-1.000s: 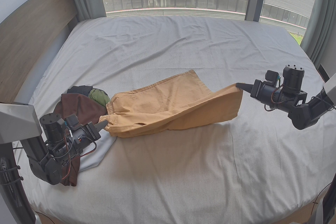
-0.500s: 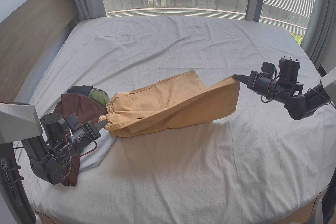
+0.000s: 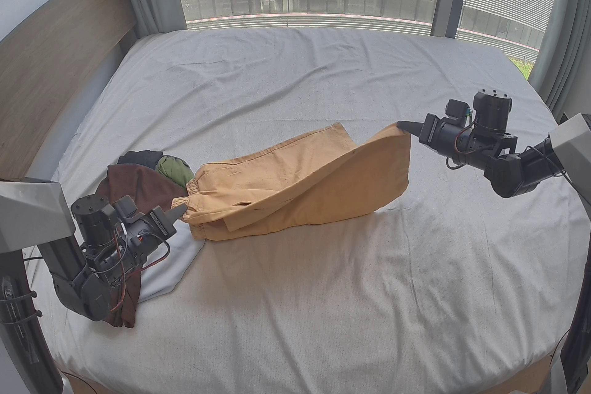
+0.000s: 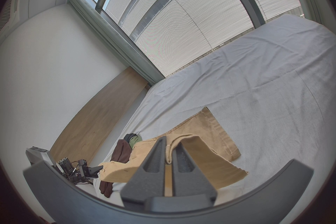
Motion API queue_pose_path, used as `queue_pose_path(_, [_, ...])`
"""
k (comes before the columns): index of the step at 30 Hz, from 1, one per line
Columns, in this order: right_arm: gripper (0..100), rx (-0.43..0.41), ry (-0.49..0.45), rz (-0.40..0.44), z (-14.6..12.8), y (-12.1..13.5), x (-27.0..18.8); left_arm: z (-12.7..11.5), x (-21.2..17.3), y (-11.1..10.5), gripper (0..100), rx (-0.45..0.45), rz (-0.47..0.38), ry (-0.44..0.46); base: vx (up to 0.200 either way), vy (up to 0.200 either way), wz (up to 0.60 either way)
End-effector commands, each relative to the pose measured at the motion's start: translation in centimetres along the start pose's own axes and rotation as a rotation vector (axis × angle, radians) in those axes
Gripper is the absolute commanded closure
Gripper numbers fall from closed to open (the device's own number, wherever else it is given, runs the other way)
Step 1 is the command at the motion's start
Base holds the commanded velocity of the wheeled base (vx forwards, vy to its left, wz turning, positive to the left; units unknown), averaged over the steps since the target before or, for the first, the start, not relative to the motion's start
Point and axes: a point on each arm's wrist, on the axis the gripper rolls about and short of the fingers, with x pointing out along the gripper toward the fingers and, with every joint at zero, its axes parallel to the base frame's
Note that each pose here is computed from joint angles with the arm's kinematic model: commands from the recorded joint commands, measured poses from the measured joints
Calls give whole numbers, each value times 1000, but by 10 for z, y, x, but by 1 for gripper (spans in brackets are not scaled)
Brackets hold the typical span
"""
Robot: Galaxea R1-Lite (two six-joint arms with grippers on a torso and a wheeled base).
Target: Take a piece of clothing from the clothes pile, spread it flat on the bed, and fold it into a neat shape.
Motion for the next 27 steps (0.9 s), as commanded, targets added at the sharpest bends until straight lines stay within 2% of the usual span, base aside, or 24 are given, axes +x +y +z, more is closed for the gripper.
queue_pose_path(1, [100, 1, 8, 1, -4, -4, 18, 3, 2, -1, 100, -15, -4, -17, 0, 0, 0])
queue_pose_path(9, [100, -3, -5, -7, -1, -11, 35, 5, 5, 1, 100, -15, -4, -24, 0, 0, 0])
queue_pose_path(14, [100, -10, -18, -7, 3, -18, 50, 5, 11, 6, 100, -25, 34, -58, 0, 0, 0])
queue_pose_path(27, [100, -16, -42, -5, 0, -27, 81, 8, 19, 12, 100, -59, 58, -95, 0, 0, 0])
